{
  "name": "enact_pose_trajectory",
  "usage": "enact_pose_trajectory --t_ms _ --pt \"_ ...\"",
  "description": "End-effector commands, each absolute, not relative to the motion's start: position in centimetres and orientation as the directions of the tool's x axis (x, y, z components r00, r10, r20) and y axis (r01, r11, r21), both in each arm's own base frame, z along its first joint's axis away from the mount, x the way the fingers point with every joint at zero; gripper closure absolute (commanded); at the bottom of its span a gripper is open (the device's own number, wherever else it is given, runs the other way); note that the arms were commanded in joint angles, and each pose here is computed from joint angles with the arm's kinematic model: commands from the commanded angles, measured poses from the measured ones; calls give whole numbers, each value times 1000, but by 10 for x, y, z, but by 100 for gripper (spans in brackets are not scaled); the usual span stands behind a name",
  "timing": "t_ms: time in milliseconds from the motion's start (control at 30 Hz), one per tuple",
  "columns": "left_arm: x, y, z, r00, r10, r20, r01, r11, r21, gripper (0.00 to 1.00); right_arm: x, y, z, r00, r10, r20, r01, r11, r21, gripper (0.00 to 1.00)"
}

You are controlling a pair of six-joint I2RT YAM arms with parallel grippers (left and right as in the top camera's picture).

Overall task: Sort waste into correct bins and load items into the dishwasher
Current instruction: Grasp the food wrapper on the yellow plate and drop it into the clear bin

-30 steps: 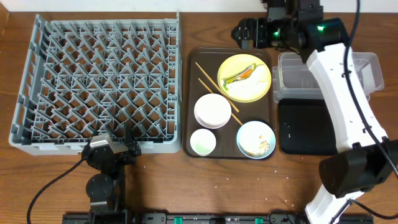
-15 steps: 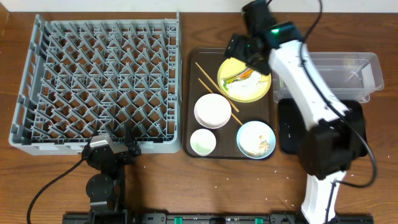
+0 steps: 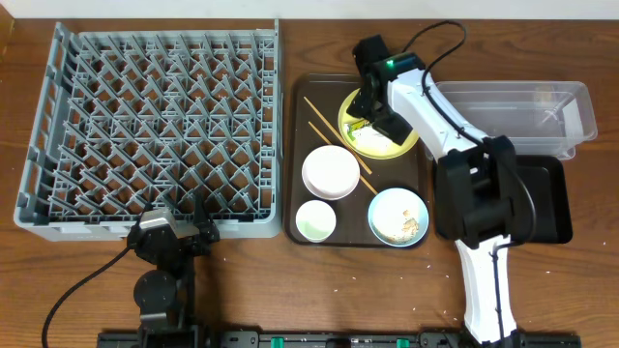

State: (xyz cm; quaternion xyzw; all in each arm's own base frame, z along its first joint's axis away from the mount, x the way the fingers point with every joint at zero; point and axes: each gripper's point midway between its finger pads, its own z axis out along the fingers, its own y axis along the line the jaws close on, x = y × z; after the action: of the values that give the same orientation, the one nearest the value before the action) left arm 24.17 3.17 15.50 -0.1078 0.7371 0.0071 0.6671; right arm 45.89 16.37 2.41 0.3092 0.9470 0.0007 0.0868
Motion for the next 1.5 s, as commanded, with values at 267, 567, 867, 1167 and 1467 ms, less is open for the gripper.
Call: enact_pose_trajectory --t_ms 267,567,867,1167,1467 --pt "241 34 137 -132 -140 -981 -181 977 -115 10 461 157 -4 -807 566 -168 574 819 -2 89" --pt "241 34 137 -132 -140 -981 -181 977 -115 10 480 159 61 -869 445 -216 429 896 119 99" --pt "241 34 137 -132 -140 -981 -181 977 -115 10 484 120 219 -761 480 -437 371 874 316 98" --pt "241 34 137 -132 -140 -981 -181 977 -115 10 468 19 215 -423 833 -356 780 535 326 99" --pt "241 34 137 -132 -140 -981 -181 977 -115 10 449 -35 148 -208 945 -253 938 266 222 96"
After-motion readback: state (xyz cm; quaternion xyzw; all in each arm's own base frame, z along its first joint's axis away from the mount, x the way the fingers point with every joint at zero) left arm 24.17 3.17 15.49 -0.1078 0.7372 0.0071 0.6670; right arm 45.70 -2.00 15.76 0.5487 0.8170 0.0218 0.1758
